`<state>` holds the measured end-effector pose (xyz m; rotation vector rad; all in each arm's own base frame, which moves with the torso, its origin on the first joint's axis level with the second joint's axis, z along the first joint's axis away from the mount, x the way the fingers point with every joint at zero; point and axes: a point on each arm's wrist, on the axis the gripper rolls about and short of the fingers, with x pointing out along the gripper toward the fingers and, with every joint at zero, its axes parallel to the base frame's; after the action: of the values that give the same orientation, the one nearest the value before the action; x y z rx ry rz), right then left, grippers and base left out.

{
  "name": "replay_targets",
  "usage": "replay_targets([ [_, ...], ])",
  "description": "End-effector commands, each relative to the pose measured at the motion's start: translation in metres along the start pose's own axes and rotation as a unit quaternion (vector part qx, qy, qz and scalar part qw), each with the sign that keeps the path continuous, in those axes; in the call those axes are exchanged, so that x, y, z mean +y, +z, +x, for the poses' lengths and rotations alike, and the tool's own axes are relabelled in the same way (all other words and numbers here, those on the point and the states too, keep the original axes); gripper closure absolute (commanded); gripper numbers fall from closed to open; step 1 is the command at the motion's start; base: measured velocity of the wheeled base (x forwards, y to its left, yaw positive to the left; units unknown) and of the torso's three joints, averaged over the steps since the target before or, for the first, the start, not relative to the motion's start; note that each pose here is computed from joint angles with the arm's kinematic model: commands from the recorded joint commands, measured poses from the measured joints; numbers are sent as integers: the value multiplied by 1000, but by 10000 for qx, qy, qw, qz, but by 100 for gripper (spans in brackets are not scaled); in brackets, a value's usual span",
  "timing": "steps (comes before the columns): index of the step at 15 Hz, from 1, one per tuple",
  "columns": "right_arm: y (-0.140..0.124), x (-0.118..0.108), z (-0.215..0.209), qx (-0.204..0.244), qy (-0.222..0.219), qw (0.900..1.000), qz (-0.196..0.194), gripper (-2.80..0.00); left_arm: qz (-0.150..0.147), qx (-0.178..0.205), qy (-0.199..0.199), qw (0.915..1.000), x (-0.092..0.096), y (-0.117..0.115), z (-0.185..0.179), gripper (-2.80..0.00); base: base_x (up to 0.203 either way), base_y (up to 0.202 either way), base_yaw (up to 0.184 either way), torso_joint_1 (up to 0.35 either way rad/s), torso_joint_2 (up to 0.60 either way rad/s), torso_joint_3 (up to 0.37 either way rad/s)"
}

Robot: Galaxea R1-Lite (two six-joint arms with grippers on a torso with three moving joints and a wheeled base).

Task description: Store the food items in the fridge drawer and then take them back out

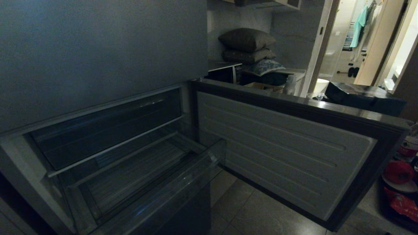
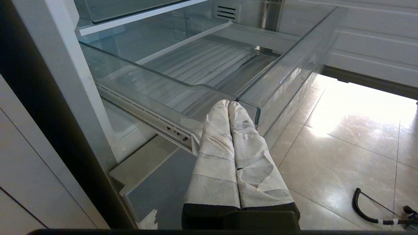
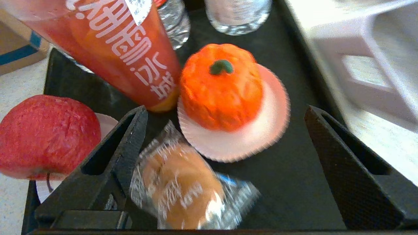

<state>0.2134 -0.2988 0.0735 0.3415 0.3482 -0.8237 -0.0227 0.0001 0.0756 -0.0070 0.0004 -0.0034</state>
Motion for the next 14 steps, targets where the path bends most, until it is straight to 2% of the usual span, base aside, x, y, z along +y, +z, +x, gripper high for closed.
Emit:
replay_targets([
  [1, -4, -5, 11, 47, 56, 10000, 29, -280, -3, -2, 2, 10000, 0, 0, 0, 0, 0, 0, 0, 0, 0, 0],
  [4, 0, -4, 19, -11, 377, 9993, -9, -280, -1, -2, 2, 10000, 0, 0, 0, 0, 0, 0, 0, 0, 0, 0],
  [14, -6, -8, 42, 49, 526, 9986, -30, -280, -3, -2, 4, 10000, 0, 0, 0, 0, 0, 0, 0, 0, 0, 0],
])
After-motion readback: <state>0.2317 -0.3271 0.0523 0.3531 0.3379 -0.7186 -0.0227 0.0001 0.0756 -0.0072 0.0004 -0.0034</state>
